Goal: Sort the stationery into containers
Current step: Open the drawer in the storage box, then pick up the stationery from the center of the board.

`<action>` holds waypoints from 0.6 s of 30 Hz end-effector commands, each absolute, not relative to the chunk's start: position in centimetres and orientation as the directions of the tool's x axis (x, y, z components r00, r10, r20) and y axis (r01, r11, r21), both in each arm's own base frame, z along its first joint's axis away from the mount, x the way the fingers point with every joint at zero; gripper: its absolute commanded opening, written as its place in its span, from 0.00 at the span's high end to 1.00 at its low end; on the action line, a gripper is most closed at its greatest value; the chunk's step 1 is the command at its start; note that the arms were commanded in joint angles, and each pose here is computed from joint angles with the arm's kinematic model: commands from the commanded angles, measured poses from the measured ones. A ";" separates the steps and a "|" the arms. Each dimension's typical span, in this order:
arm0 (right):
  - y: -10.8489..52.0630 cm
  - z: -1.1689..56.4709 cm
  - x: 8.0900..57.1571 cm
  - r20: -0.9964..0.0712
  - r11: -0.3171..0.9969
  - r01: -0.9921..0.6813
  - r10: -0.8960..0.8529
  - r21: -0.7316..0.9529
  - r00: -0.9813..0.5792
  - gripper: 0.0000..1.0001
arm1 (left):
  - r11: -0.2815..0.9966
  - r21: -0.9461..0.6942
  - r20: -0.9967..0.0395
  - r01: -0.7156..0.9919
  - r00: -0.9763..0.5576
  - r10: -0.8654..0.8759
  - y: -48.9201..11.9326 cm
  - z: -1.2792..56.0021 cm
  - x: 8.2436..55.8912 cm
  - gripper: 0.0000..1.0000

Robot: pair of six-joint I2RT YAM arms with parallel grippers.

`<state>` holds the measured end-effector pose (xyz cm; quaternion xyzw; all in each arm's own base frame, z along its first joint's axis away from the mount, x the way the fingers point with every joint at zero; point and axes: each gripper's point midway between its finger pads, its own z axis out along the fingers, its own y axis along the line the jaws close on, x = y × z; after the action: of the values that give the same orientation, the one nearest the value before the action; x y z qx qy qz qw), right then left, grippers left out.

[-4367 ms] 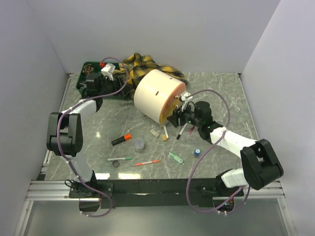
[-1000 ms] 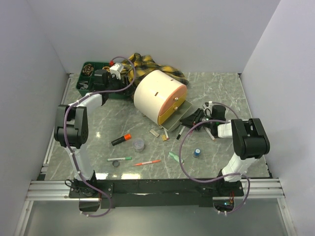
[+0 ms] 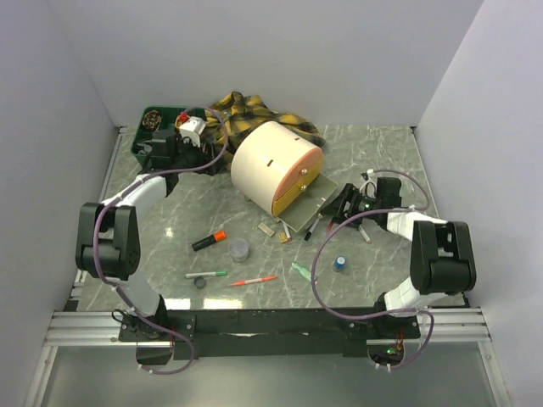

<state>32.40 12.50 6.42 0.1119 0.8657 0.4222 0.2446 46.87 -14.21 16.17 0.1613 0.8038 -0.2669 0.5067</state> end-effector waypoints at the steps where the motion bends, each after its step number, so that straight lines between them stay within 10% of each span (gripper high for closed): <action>1: 10.9 9.3 31.4 -0.406 0.676 -0.065 0.360 0.734 -0.840 0.26 | 0.827 -0.217 -0.941 0.519 -0.337 -0.035 -12.8 20.5 46.1 0.21; 10: 9.0 16.0 27.9 -0.689 0.782 -0.391 0.066 0.485 -0.722 0.27 | 0.919 -0.186 -0.941 0.349 -0.333 -0.063 -8.8 21.2 42.7 0.20; 18: 14.9 19.2 21.9 -0.852 0.577 -0.817 -0.418 0.019 -0.316 0.28 | 0.960 -0.208 -0.911 0.186 -0.395 -0.121 -5.0 20.3 38.4 0.18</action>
<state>24.72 12.12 18.16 -0.2558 0.8300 0.2736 0.4134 40.27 -6.90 20.34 0.0618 0.8112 -0.1632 0.5582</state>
